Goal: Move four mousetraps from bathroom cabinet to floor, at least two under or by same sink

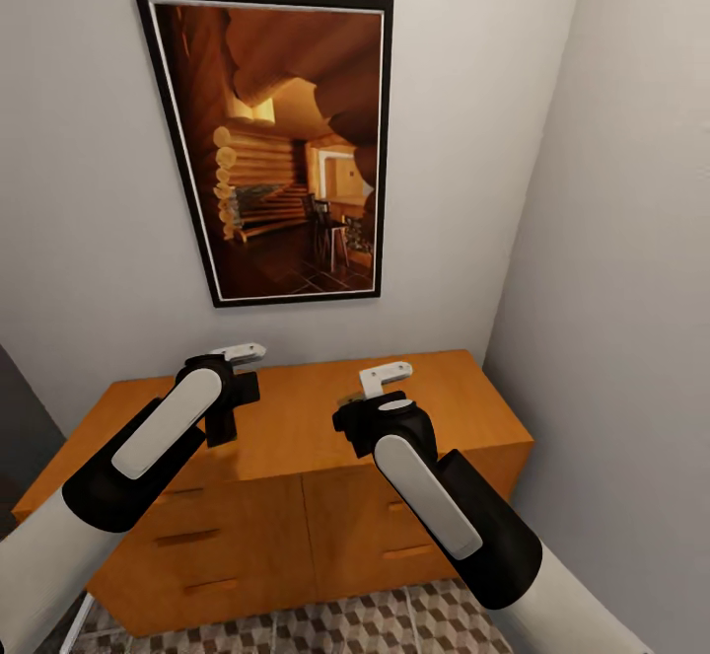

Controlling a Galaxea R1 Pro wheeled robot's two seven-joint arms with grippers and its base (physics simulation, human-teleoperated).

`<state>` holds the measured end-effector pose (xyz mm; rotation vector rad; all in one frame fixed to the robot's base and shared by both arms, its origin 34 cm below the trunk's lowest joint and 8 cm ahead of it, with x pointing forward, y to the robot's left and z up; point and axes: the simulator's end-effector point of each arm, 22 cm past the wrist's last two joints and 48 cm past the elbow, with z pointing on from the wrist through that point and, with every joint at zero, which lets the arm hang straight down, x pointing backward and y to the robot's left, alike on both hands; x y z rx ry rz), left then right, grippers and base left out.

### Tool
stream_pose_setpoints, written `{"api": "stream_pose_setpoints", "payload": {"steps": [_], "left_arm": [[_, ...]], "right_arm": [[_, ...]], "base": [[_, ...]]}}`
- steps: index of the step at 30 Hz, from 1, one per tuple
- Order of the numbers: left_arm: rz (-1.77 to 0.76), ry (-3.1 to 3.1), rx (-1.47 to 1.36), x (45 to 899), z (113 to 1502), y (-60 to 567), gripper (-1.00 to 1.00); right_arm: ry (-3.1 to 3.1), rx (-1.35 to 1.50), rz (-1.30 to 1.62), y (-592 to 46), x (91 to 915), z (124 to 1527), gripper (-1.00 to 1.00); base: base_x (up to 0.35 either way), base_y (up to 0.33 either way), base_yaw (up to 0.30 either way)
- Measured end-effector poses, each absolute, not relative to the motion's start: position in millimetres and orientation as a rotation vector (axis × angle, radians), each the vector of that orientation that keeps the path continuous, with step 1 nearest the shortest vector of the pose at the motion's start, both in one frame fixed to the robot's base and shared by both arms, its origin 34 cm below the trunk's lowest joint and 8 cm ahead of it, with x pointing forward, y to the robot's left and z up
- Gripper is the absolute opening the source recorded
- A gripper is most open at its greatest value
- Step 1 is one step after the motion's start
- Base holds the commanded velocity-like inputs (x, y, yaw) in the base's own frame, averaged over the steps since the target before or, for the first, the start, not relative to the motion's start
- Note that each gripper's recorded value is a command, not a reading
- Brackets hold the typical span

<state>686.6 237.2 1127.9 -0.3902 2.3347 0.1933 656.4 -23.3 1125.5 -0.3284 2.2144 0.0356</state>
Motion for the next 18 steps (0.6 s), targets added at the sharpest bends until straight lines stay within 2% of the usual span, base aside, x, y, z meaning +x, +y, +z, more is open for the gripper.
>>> {"api": "stream_pose_setpoints", "payload": {"steps": [11,18], "left_arm": [[0.195,2.336,-0.385,686.4,1127.6,236.6,-1.00],[0.195,2.335,-0.385,686.1,1127.8,236.5,-1.00]], "right_arm": [[2.215,-0.330,0.036,-22.9,656.2,1124.9,-1.00],[2.215,-0.335,0.037,-21.4,655.1,1124.8,-1.00]], "base": [[-0.198,0.000,0.000],[-0.050,0.000,0.000]]}}
